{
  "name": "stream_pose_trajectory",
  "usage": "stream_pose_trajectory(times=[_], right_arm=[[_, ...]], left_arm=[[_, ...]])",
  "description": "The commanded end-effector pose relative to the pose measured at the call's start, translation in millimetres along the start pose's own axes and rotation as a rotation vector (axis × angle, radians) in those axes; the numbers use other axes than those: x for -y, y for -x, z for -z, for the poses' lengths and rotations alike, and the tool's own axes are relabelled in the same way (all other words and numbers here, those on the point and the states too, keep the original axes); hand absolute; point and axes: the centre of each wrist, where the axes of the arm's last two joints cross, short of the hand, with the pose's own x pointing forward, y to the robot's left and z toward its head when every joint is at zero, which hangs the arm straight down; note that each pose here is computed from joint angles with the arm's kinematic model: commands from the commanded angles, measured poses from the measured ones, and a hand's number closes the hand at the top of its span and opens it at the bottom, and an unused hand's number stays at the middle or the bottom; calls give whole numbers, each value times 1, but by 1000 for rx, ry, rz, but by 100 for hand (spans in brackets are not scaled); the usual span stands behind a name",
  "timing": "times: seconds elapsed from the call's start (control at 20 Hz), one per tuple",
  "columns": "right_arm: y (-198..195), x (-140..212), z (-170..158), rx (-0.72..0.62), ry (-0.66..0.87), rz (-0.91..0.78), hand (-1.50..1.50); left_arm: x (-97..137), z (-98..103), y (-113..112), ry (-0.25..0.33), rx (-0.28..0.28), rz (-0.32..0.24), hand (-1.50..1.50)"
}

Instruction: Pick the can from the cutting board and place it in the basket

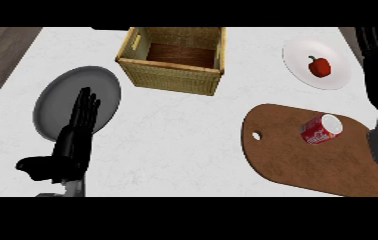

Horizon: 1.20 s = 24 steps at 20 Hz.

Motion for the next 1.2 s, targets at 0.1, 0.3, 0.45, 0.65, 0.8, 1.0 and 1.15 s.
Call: stream_pose_trajectory(times=[0.1,0.3,0.45,0.65,0.8,1.0,1.15], right_arm=[[-2,35,-42,-56,56,-28,150],[16,37,-78,-32,-252,-163,150],[32,-21,-109,-73,-161,-210,-150],[39,-51,-90,-146,166,-253,-150],[39,-17,-90,-238,274,-496,-150],[23,28,-91,-398,330,-797,-150],[-4,45,-80,-544,289,-970,-150]], left_arm=[[-9,2,-21,-34,48,5,0],[1,3,-6,-24,1,3,0],[-3,0,-16,24,3,19,0],[2,15,-17,40,7,3,0],[-5,11,-20,39,-6,21,0],[-13,12,-17,-18,-17,15,0],[-6,6,-18,2,-18,14,0]])
